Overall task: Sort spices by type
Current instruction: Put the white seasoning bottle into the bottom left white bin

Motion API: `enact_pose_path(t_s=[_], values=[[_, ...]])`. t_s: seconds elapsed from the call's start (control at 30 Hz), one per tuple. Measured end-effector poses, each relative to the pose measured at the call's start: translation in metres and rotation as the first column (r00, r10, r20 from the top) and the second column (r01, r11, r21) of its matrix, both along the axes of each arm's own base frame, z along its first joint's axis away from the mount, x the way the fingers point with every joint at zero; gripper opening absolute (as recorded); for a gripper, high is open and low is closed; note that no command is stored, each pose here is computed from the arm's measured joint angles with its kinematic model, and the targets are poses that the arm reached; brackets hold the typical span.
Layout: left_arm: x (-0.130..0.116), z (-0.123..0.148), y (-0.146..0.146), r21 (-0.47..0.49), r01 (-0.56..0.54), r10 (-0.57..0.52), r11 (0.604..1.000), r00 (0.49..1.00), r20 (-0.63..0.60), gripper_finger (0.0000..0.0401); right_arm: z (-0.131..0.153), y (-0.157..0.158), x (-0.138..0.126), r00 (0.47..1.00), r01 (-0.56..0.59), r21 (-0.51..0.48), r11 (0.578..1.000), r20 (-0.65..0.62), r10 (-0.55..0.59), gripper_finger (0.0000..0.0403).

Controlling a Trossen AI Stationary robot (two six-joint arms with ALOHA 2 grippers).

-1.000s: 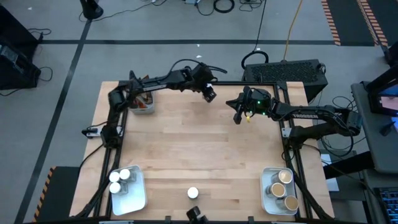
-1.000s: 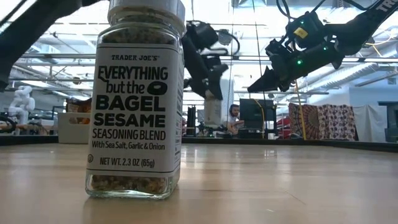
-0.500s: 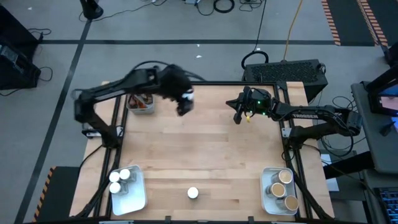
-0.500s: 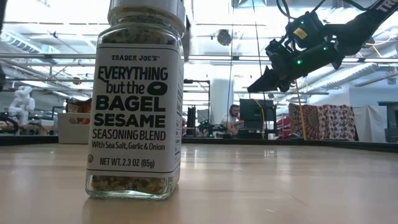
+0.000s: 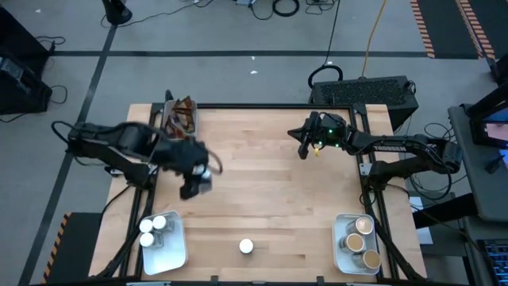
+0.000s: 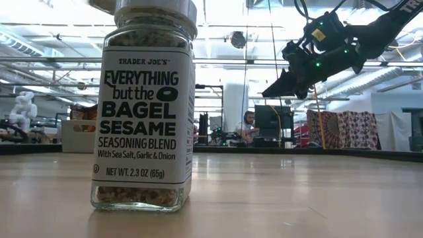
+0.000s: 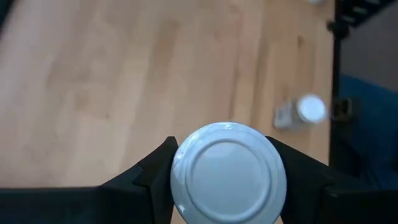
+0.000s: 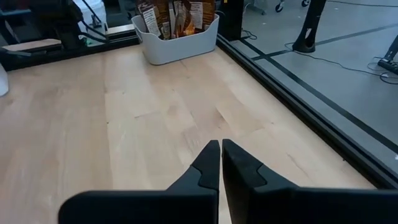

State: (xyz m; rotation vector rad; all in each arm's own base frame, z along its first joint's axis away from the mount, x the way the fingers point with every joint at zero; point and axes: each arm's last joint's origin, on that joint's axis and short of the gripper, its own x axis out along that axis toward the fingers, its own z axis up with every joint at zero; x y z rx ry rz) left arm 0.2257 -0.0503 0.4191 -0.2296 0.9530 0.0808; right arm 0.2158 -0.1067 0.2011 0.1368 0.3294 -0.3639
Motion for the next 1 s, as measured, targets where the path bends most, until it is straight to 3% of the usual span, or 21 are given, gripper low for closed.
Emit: enact_pose_path(t_s=[0.4, 0.67, 1.0], values=[[-0.018, -0.064, -0.082, -0.041, 0.084, -0.089, 0.996, 0.987, -0.131, 0.0207, 0.000, 0.021, 0.009, 0.997, -0.070, 0.069, 0.995, 0.024, 0.069, 0.0000], [-0.048, -0.090, -0.130, -0.098, 0.076, -0.087, 0.992, 0.990, -0.114, 0.0207, 0.000, 0.043, 0.016, 0.989, -0.149, 0.107, 0.983, 0.037, 0.146, 0.0000], [-0.084, -0.123, -0.151, 0.008, 0.118, -0.116, 0.993, 0.982, -0.146, 0.0207, 0.001, 0.049, 0.018, 0.983, -0.181, 0.080, 0.980, 0.039, 0.178, 0.0000]])
